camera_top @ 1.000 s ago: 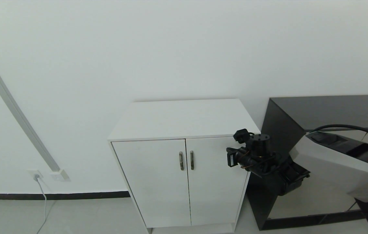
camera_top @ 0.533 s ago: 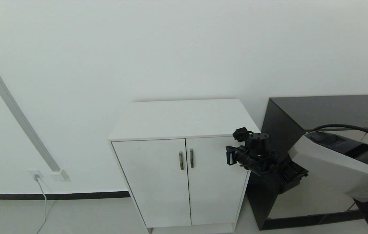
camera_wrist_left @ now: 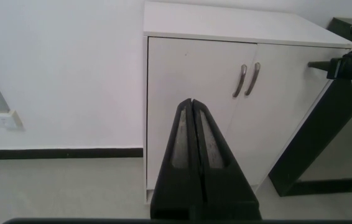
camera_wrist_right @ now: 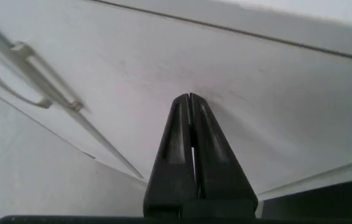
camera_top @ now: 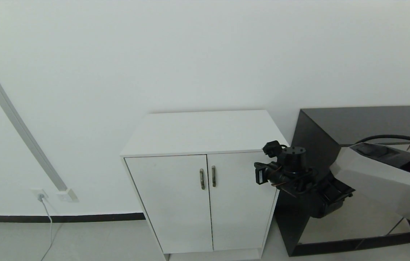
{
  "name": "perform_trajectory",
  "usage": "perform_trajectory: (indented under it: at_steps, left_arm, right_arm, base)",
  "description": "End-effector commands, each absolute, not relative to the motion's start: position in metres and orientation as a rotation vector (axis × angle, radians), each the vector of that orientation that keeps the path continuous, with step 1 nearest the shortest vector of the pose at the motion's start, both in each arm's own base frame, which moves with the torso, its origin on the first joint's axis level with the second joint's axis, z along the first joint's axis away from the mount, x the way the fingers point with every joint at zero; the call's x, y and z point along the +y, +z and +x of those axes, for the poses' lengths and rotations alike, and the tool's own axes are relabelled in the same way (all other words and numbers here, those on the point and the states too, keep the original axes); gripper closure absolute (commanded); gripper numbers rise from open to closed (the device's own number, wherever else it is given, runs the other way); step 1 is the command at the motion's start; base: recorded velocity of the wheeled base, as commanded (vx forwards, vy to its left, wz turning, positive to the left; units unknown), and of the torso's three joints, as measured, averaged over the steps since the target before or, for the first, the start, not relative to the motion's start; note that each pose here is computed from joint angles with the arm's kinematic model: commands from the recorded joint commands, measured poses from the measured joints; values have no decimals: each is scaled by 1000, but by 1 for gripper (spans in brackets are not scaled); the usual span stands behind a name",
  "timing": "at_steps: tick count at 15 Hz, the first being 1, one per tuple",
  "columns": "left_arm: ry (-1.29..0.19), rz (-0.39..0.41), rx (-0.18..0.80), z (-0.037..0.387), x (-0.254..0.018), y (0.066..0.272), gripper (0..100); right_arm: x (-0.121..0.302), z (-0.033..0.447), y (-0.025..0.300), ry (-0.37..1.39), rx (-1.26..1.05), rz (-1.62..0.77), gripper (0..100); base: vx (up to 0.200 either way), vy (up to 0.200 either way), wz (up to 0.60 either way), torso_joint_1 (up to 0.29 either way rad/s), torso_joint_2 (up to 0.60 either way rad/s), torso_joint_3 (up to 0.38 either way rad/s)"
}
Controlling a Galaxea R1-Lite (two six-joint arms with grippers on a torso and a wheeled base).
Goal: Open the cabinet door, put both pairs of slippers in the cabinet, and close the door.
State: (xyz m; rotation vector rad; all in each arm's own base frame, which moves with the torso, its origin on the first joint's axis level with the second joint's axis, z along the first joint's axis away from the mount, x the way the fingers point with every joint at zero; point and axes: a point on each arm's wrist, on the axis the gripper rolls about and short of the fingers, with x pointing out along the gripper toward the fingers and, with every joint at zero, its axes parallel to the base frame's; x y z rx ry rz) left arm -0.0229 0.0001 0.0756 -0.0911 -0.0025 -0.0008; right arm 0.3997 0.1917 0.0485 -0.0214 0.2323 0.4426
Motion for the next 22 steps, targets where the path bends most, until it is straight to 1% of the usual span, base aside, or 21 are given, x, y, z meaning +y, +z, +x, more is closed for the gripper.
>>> perform_trajectory:
  at_steps: [1, 3, 4, 6, 9, 12, 15, 16, 17, 21, 22]
  left_arm:
    - [0, -91, -2, -23, 0, 76, 100]
    - [0, -92, -2, -23, 0, 76, 100]
    - [0, -91, -2, -23, 0, 76, 100]
    - [0, -92, -3, -23, 0, 76, 100]
    - [0, -91, -2, -23, 0, 76, 100]
    - [0, -91, -2, -23, 0, 76, 100]
    - [0, -91, -2, -23, 0, 76, 100]
    - [0, -91, -2, -23, 0, 76, 100]
    - [0, -91, -2, -23, 0, 76, 100]
    - [-2, -91, -1, -23, 0, 76, 100]
    - [-2, -91, -1, -23, 0, 76, 100]
  right_arm:
    - [175, 364, 94, 445, 188, -13, 100]
    - [158, 330, 115, 445, 165, -9, 100]
    - [151, 317, 120, 443, 164, -10, 100]
    - [125, 285, 131, 410, 162, -17, 100]
    - [80, 251, 135, 308, 182, -14, 100]
    - [21, 223, 145, 98, 154, 7, 100]
    - [-17, 197, 141, -81, 166, 7, 100]
    - [-22, 187, 140, -108, 162, 8, 100]
    - [-24, 174, 141, -98, 150, 11, 100]
    - [-15, 126, 139, -29, 89, -32, 100]
    - [-11, 111, 138, 23, 80, -67, 100]
  base:
    - [0, 0, 0, 0, 0, 0]
    - [0, 0, 0, 0, 0, 0]
    - [0, 0, 0, 0, 0, 0]
    - [0, 0, 0, 0, 0, 0]
    - [0, 0, 0, 0, 0, 0]
    - [0, 0, 0, 0, 0, 0]
    - [0, 0, 0, 0, 0, 0]
    - [0, 0, 0, 0, 0, 0]
    - [0, 0, 0, 0, 0, 0]
    - [0, 0, 0, 0, 0, 0]
    - [0, 0, 0, 0, 0, 0]
